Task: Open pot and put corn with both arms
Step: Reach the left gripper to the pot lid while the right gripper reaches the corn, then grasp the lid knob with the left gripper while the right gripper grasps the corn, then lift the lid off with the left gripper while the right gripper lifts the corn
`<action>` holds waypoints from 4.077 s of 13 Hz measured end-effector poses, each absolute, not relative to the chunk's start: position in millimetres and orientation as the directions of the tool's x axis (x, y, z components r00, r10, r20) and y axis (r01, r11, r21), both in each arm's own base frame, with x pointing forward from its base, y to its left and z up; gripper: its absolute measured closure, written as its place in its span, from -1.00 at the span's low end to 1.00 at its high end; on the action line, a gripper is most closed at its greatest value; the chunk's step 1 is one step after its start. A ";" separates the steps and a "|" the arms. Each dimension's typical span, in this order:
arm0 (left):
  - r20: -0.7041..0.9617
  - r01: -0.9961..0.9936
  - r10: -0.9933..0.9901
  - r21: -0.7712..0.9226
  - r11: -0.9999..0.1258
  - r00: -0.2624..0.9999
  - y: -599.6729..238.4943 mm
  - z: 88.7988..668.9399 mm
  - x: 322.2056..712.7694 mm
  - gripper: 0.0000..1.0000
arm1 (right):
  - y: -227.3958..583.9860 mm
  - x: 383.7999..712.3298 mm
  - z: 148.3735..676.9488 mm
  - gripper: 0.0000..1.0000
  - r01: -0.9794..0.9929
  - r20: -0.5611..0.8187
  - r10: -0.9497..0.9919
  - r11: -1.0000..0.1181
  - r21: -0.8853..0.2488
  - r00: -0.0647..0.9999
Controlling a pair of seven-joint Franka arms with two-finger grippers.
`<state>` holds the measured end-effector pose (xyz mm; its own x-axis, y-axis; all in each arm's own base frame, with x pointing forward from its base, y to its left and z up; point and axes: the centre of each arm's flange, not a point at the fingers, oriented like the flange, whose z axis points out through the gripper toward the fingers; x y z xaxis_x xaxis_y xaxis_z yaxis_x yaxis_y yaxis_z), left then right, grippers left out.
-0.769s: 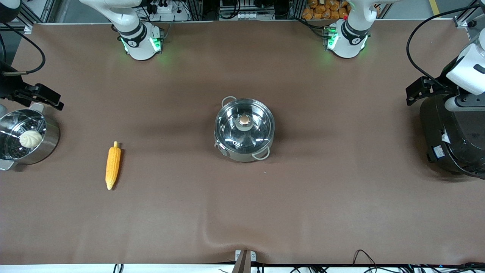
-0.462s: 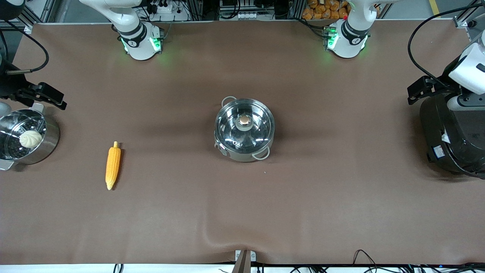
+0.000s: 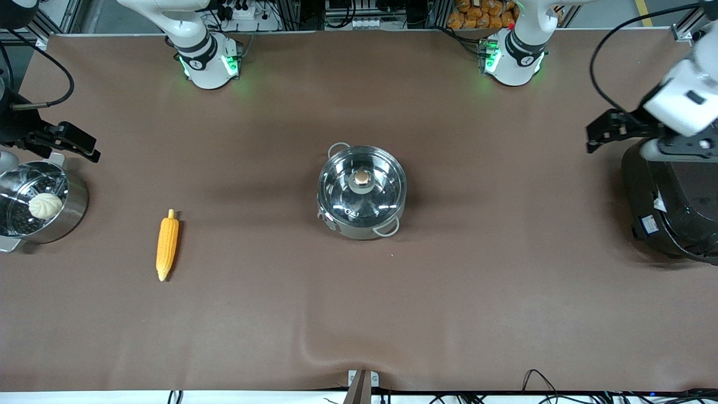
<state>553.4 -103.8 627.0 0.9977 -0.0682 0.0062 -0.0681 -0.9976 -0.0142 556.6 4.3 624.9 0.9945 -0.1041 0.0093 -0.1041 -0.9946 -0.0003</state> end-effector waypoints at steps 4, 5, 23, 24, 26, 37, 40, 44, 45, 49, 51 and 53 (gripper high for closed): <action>-0.051 -0.095 -0.094 -0.011 -0.995 0.994 -173.4 587.6 558.1 -1.00 | 2.7 557.7 621.0 -1.00 -0.107 0.002 -0.107 -0.994 0.000 0.994; -0.053 -0.100 -0.099 -0.008 -0.995 0.994 -191.2 576.3 561.2 -1.00 | 1.9 559.0 616.9 -1.00 -0.108 -0.001 -0.108 -0.994 0.001 0.994; -0.067 0.120 0.118 0.033 -0.992 0.991 -496.8 383.9 507.4 -0.92 | -21.5 607.7 305.9 -1.00 -0.020 -0.009 -0.020 -1.000 0.020 1.000; -0.068 0.118 0.116 0.031 -0.993 0.991 -500.9 376.8 505.7 -0.92 | -21.5 607.2 293.5 -1.00 -0.014 -0.024 -0.015 -1.000 0.021 1.000; -0.062 0.122 0.120 0.035 -0.992 0.991 -507.1 367.8 504.5 -0.86 | -21.8 607.6 273.9 -1.00 0.003 -0.037 0.002 -0.999 0.034 0.999; -0.041 0.100 0.099 0.037 -0.994 0.994 -524.8 350.0 494.8 -0.50 | -39.5 610.1 192.2 -1.00 0.061 -0.020 0.060 -0.998 0.034 0.998; -0.031 0.093 0.092 0.026 -0.995 0.995 -524.6 347.1 495.2 -0.43 | -44.0 608.4 183.1 -0.84 0.055 -0.027 0.054 -0.998 0.033 0.998; -0.028 0.128 0.128 0.024 -0.991 0.991 -525.8 347.4 494.5 0.02 | -44.4 607.3 182.7 -0.24 0.055 -0.058 0.053 -0.998 0.031 0.997; -0.029 0.146 0.145 0.024 -0.989 0.989 -525.9 347.3 494.4 0.02 | -44.6 608.2 184.5 -0.04 0.055 -0.070 0.052 -0.998 0.031 0.996; -0.028 0.180 0.180 0.022 -0.983 0.983 -526.7 348.8 493.4 0.02 | -41.3 624.7 217.1 0.12 0.053 -0.094 0.050 -0.998 0.032 0.994; -0.020 0.204 0.203 0.027 -0.979 0.979 -524.2 360.8 495.7 0.02 | -29.9 640.3 260.0 0.12 0.025 -0.100 0.021 -0.999 0.038 0.995; -0.002 0.228 0.228 0.033 -0.973 0.974 -508.7 395.1 505.7 0.02 | 9.0 646.7 309.8 0.22 -0.032 -0.089 -0.036 -0.998 0.046 0.995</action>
